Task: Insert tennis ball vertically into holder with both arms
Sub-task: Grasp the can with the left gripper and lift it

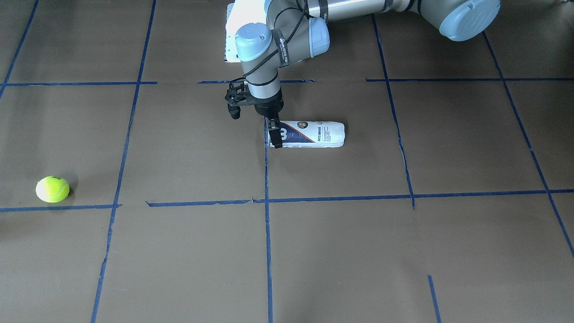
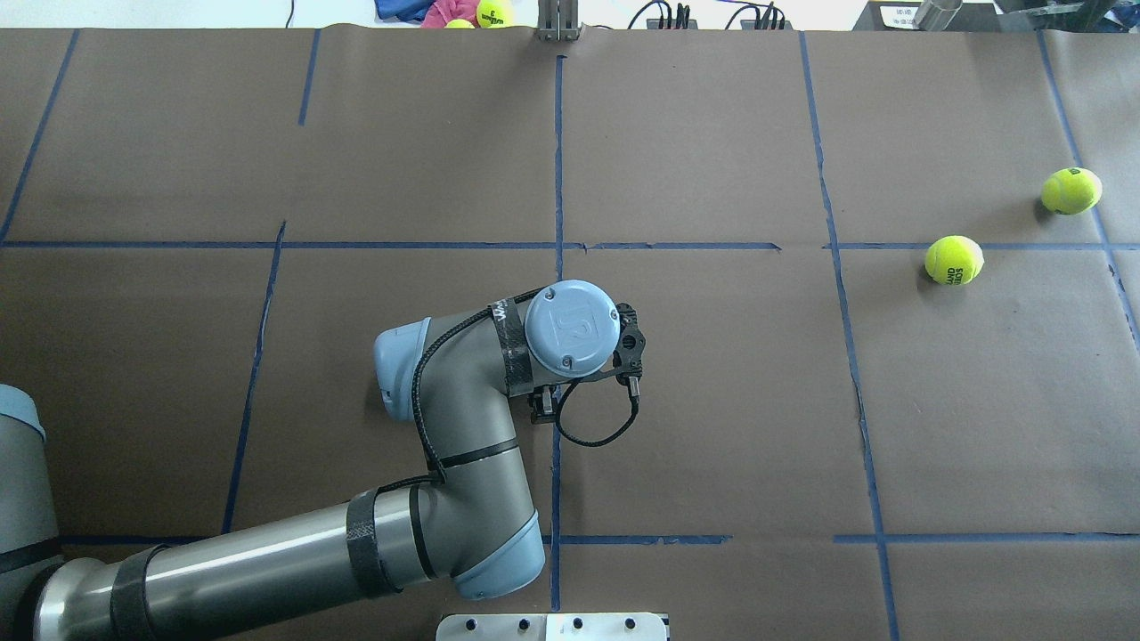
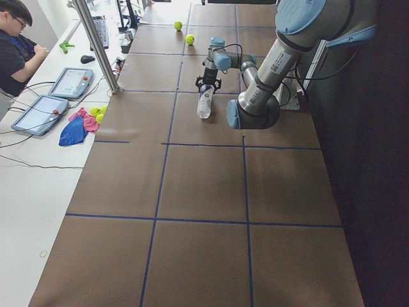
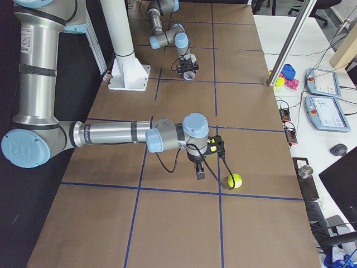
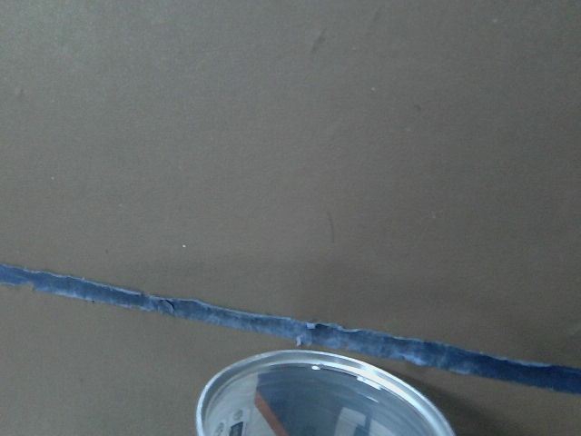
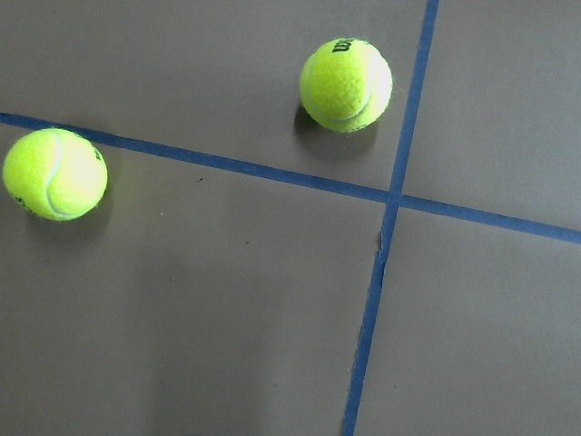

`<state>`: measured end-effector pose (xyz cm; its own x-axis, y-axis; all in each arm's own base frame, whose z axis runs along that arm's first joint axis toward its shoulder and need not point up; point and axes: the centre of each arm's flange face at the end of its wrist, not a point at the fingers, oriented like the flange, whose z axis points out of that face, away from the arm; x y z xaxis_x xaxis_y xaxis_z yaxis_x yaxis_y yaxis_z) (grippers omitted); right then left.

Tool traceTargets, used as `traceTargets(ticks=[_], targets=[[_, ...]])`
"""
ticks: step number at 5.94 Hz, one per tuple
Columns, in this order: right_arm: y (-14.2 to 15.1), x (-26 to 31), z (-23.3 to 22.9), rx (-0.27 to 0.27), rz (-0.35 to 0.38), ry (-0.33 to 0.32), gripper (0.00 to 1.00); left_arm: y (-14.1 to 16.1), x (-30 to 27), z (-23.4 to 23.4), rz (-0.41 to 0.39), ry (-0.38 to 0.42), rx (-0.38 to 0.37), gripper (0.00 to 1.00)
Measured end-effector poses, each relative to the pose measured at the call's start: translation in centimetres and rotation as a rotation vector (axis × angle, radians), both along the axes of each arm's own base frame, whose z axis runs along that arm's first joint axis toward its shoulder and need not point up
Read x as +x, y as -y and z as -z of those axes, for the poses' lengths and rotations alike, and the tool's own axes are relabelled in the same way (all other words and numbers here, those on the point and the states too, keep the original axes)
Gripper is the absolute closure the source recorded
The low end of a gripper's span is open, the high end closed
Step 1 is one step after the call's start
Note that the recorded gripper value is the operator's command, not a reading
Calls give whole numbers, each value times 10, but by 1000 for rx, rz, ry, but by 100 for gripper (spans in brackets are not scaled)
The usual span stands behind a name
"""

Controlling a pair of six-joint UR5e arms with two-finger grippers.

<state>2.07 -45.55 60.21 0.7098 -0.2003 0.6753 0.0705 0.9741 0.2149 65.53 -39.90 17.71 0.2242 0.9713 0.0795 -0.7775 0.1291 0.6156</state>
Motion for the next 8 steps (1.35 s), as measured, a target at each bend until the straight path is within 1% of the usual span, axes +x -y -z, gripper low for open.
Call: traceTargets(ticks=[2,3,4,5,6,7,8], targets=[[0,0,0,1,0,0,0,0,1,0,0,-1,0,21],[1,0,1,1,0,0,0,0,0,4,1,-7,2,23],[1,0,1,1,0,0,0,2,-3,13,5,-22,7,23],[1,0,1,1,0,0,0,9,-16,38,19,-62,21,23],[1,0,1,1,0,0,0,19,-42,73,42,-128,45,23],[1,0,1,1,0,0,0,24,-74,107,80,-220,64,23],[1,0,1,1,0,0,0,28,-100,133,122,-330,50,23]])
